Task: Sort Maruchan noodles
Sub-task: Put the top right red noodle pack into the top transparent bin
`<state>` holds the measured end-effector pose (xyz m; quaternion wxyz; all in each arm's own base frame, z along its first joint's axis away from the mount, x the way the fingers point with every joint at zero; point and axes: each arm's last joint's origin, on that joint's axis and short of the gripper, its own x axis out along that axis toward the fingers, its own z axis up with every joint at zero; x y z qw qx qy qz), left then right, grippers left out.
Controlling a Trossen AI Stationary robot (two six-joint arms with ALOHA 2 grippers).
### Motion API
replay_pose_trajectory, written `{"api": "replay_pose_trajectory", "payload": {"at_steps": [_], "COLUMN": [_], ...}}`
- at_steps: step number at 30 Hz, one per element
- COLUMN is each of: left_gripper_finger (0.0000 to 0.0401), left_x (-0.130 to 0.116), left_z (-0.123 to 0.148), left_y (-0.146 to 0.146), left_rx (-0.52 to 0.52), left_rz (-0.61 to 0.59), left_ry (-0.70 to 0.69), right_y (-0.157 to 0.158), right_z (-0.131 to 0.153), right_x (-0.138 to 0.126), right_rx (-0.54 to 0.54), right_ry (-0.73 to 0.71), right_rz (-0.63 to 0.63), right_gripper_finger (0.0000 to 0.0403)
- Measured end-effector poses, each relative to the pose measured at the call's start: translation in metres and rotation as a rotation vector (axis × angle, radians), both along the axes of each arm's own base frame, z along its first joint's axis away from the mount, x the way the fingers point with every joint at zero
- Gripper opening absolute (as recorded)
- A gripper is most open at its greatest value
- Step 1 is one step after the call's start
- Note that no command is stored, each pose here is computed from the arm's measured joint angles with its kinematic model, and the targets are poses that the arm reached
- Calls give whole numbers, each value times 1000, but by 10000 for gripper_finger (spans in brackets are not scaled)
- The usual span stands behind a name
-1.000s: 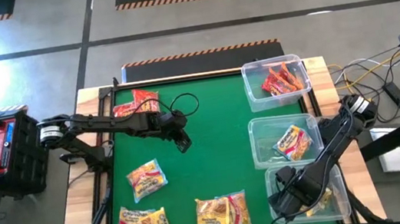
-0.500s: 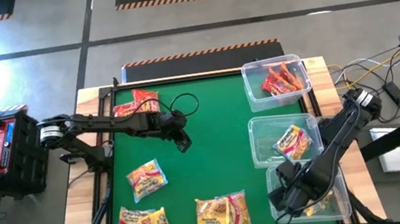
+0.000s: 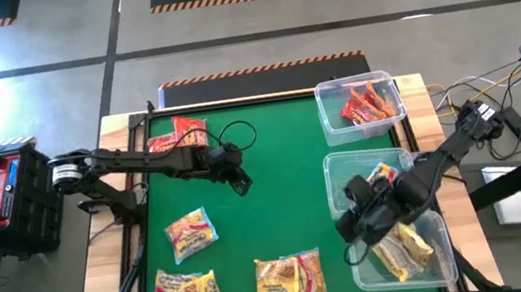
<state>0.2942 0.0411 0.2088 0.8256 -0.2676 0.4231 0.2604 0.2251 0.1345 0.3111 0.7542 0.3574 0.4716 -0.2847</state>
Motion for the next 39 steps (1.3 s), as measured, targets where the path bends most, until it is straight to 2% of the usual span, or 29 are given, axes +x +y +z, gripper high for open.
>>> {"api": "replay_pose_trajectory", "payload": {"at_steps": [5, 9, 20, 27, 31, 34, 39], "left_gripper_finger": [130, 130, 130, 130, 130, 130, 130], "left_x": [7, 8, 6, 4, -5, -17, -42], "left_z": [5, 9, 30, 41, 40, 36, 34], "left_y": [1, 7, 57, 80, 96, 109, 133], "left_rx": [5, -11, 3, 13, 22, 12, 14], "left_rz": [10, 76, 281, 346, 405, 462, 541], "left_ry": [-85, -115, -196, -239, -217, -152, -59], "right_y": [-35, -67, -144, -187, -211, -227, -252], "right_z": [12, 21, 34, 33, 32, 26, 6], "right_x": [6, 9, 9, 29, 44, 55, 68], "right_rx": [-132, -225, -410, -559, -631, -622, -504], "right_ry": [-38, -42, 16, -6, -49, -83, -101], "right_rz": [90, 131, 204, 243, 230, 229, 265], "right_gripper_finger": [187, 187, 187, 187, 187, 187, 187]}}
